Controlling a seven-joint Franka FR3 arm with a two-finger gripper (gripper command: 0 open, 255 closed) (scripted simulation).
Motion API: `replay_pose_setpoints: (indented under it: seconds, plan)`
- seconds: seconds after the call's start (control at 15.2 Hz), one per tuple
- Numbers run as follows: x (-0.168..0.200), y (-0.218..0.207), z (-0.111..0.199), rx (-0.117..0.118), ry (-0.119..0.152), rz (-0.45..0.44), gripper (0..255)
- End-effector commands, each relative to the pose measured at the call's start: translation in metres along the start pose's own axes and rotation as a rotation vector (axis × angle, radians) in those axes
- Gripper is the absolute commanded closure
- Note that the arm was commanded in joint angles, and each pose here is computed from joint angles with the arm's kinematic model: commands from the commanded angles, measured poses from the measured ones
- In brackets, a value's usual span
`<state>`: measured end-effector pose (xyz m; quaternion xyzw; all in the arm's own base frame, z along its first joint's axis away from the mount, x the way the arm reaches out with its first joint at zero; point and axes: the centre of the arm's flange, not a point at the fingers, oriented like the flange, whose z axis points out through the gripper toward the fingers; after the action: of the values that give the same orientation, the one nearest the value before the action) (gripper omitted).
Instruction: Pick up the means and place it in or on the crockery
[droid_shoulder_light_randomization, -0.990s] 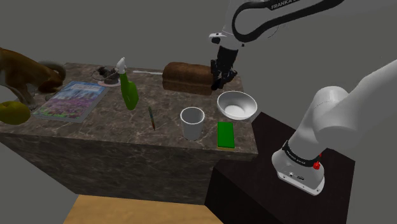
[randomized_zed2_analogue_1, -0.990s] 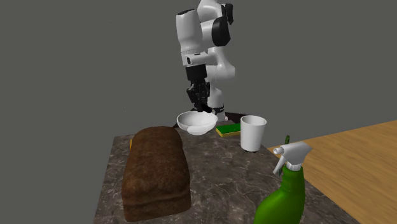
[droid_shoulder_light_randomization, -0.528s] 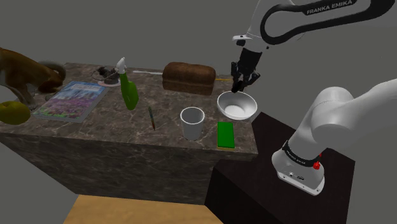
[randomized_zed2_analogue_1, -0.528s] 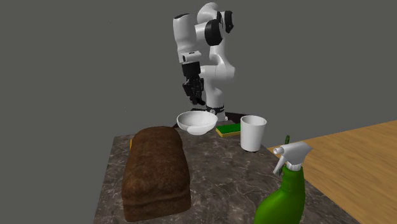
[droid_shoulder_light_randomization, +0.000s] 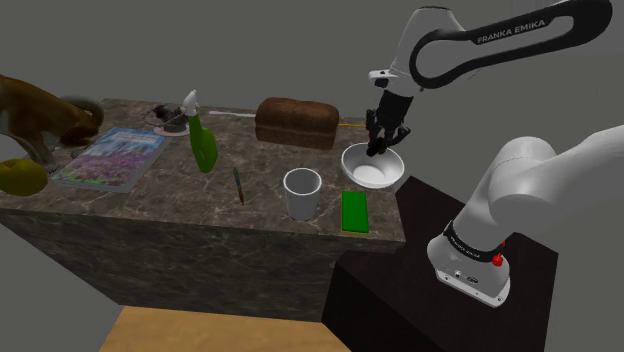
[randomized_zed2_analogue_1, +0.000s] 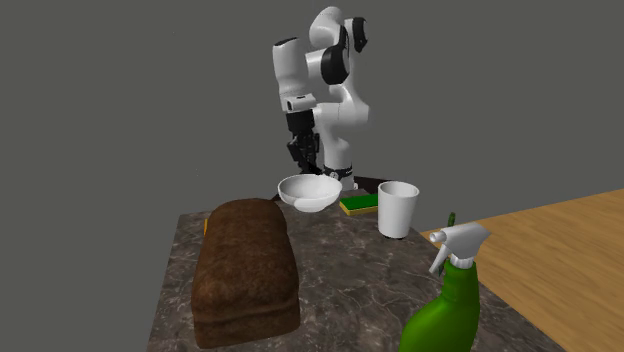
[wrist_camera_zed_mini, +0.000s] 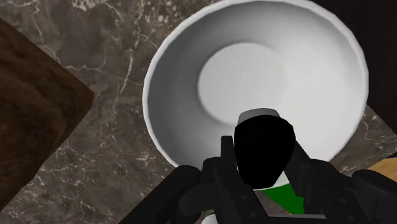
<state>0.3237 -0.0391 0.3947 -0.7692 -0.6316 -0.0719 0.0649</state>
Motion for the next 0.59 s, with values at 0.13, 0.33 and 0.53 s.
replay_pose_setpoints:
  seconds: [0.13, 0.33, 0.53]
  plan:
    - [-0.004, -0.001, 0.021, -0.001, 0.000, 0.000, 255]
    - [-0.007, -0.001, 0.037, -0.001, 0.000, 0.000, 255]
    - [-0.008, -0.001, 0.040, -0.001, 0.000, 0.000, 255]
